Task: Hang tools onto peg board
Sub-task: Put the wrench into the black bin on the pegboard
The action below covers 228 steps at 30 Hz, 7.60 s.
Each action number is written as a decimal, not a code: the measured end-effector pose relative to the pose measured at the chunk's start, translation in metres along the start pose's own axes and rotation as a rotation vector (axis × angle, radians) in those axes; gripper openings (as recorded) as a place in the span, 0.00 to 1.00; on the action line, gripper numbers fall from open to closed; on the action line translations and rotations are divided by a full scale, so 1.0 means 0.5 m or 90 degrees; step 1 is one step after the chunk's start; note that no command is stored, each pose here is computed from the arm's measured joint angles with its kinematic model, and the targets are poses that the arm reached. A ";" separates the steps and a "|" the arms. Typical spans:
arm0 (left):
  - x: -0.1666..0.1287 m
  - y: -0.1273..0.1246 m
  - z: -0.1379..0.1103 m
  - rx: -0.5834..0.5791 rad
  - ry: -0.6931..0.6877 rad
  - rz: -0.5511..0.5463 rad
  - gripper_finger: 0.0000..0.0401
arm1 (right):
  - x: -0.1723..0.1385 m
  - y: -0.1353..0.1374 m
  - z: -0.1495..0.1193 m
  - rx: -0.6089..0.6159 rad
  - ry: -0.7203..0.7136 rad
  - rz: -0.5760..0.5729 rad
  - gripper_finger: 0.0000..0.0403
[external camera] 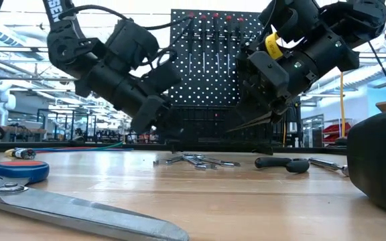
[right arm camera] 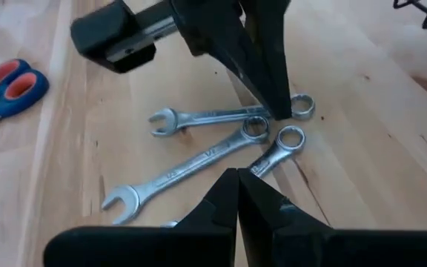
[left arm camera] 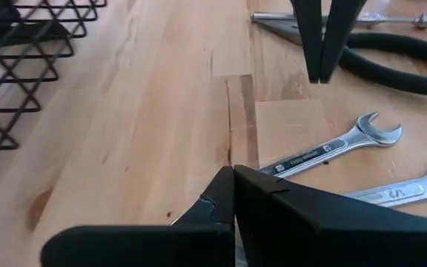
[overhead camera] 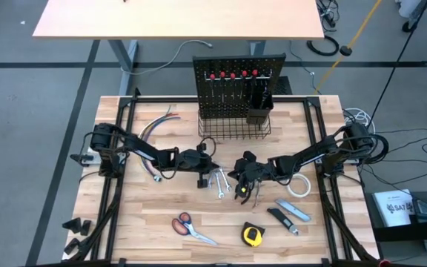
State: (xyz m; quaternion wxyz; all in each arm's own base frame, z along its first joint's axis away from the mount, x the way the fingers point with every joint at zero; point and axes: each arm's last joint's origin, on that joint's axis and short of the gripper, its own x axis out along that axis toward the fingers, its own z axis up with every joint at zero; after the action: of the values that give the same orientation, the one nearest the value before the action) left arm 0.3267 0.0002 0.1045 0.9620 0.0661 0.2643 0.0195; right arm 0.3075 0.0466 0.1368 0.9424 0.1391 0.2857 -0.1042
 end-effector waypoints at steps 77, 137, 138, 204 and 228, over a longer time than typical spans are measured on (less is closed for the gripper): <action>0.062 -0.010 -0.015 0.025 0.102 -0.014 0.00 | -0.021 0.029 -0.063 -0.469 0.130 0.018 0.39; 0.061 -0.010 -0.016 0.002 0.099 -0.055 0.00 | 0.065 0.070 -0.103 -0.628 -0.073 0.013 0.45; 0.061 -0.010 -0.016 0.002 0.099 -0.055 0.00 | 0.065 0.070 -0.103 -0.631 -0.071 0.012 0.45; -0.067 0.004 0.072 0.023 -0.012 -0.037 0.39 | -0.223 0.059 0.107 -0.240 -0.188 -0.170 0.00; -0.075 -0.006 0.060 0.019 -0.057 -0.038 0.39 | -0.488 -0.113 0.368 0.102 -0.256 -0.359 0.00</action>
State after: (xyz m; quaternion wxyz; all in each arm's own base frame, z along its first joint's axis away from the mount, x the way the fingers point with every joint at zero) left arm 0.3098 -0.0092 0.1489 0.9720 0.0735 0.2228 -0.0159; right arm 0.1868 -0.0371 0.4108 0.9002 0.1051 0.1124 -0.4074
